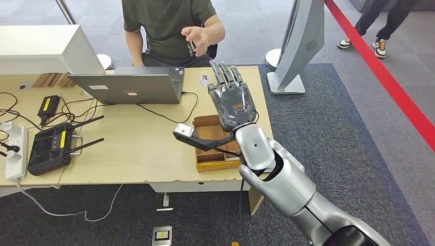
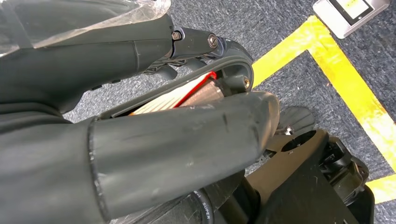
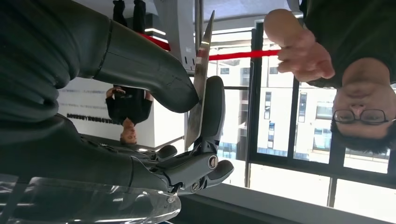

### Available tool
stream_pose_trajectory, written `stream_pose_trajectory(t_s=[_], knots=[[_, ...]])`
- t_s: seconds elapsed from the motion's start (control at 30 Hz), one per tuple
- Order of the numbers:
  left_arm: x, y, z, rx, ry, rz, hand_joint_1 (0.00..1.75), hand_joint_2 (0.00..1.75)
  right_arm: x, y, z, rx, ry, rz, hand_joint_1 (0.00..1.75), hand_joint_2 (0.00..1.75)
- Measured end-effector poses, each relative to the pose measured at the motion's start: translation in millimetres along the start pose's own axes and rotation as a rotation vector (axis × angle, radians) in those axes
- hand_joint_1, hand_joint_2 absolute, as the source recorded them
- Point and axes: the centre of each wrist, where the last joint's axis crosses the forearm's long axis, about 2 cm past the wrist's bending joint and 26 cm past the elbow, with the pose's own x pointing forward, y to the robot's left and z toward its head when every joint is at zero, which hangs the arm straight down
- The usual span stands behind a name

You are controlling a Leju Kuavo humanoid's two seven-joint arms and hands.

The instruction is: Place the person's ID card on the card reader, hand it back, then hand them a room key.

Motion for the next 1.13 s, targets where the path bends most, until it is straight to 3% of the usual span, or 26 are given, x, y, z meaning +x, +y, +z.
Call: stream_pose_trajectory(t_s=[0.27,0.6,1.13], knots=[[0,0,0,0.001,0.001,0.004,0.00,0.00,10,0,-13,0.019,-0.021,-0.003,1.75,1.75],[-8,-6,2,0.010,0.012,0.032,0.00,0.00,40,1,-39,0.034,-0.068,0.022,1.75,1.75],[-8,-12,2,0.012,0.019,0.044,0.00,0.00,56,23,-36,0.074,-0.106,0.098,1.69,1.75]])
